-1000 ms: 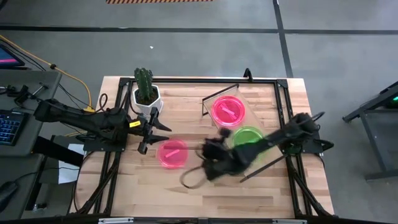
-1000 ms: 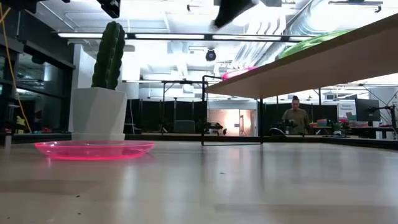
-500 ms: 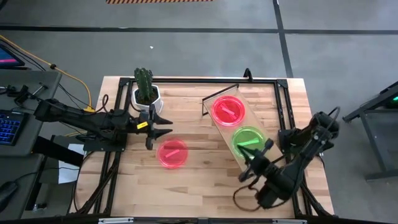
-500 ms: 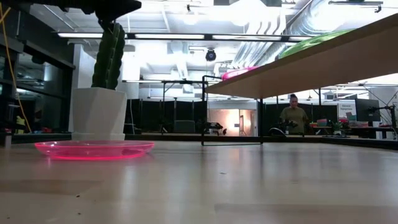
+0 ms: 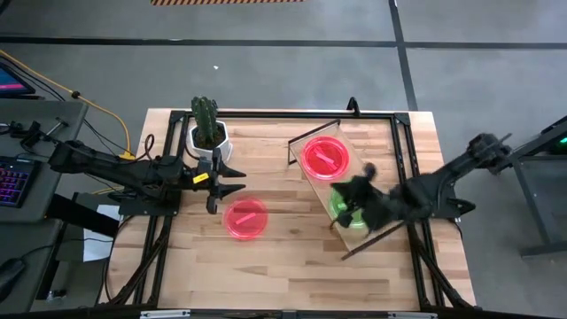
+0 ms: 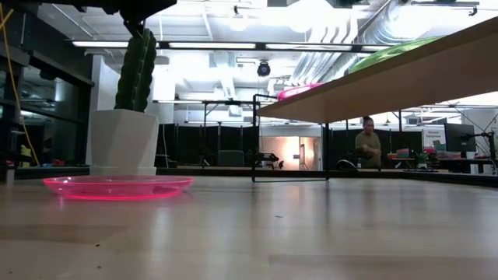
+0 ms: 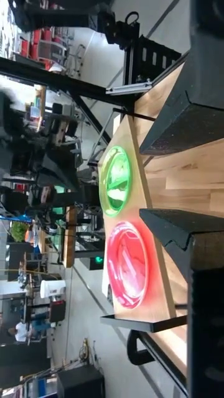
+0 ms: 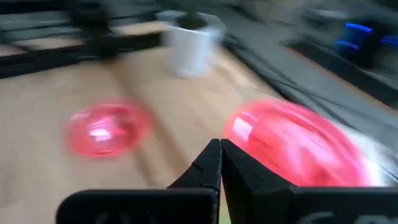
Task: Place and stack plates onto a shelf
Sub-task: Stack the pink plate on top of the other pink plate on the shelf
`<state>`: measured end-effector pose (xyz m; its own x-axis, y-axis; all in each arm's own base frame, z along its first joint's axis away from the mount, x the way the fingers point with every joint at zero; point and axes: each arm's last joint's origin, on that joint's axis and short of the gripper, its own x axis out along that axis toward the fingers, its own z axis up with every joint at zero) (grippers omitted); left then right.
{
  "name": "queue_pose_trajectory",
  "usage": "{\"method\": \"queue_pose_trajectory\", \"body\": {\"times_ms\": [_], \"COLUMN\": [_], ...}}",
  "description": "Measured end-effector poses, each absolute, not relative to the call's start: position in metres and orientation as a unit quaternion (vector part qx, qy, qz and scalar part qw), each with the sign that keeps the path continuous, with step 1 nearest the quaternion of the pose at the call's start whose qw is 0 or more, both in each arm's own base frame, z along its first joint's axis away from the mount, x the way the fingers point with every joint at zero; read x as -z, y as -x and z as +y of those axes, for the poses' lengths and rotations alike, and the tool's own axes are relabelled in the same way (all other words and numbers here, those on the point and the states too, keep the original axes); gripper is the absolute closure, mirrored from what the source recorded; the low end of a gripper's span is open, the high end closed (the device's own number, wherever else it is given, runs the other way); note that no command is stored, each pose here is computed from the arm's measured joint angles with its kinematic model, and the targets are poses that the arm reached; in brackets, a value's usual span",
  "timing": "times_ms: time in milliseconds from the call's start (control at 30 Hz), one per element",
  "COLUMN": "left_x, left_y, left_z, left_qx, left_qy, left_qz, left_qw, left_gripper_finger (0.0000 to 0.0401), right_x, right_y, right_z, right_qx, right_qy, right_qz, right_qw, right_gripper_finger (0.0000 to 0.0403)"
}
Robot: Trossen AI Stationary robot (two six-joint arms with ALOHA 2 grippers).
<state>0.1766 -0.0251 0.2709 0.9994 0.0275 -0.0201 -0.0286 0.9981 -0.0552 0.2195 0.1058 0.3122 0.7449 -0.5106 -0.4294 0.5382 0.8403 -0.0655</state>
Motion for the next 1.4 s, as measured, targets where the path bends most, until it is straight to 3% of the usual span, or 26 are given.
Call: {"method": "queue_pose_trajectory", "body": {"times_ms": [133, 233, 500, 700, 1067, 1400], "left_x": [-0.271, -0.268, -0.259, -0.241, -0.188, -0.167], "left_y": [-0.177, -0.176, -0.175, -0.183, -0.208, -0.209], "left_z": [-0.025, -0.026, -0.030, -0.027, -0.033, -0.034], "left_qx": [-0.014, -0.007, -0.003, -0.089, -0.144, -0.138], "left_qy": [0.028, 0.028, 0.024, 0.047, 0.164, 0.146], "left_qz": [0.010, 0.026, 0.072, 0.131, 0.271, 0.347], "left_qw": [0.999, 0.999, 0.997, 0.986, 0.938, 0.916], "left_gripper_finger": [0.0261, 0.0261, 0.0261, 0.0261, 0.0261, 0.0261], "right_x": [-0.319, -0.313, -0.289, -0.280, -0.271, -0.257], "right_y": [-0.233, -0.227, -0.172, -0.151, -0.159, -0.174], "right_z": [0.085, 0.069, 0.041, 0.034, 0.040, 0.055], "right_qx": [0.109, 0.056, 0.089, 0.083, 0.069, 0.045], "right_qy": [0.011, 0.017, -0.036, -0.047, -0.057, -0.039], "right_qz": [0.182, 0.139, 0.030, -0.037, -0.016, 0.018], "right_qw": [0.977, 0.989, 0.995, 0.995, 0.996, 0.998], "right_gripper_finger": [0.0403, 0.0403, 0.0403, 0.0403, 0.0403, 0.0403]}}
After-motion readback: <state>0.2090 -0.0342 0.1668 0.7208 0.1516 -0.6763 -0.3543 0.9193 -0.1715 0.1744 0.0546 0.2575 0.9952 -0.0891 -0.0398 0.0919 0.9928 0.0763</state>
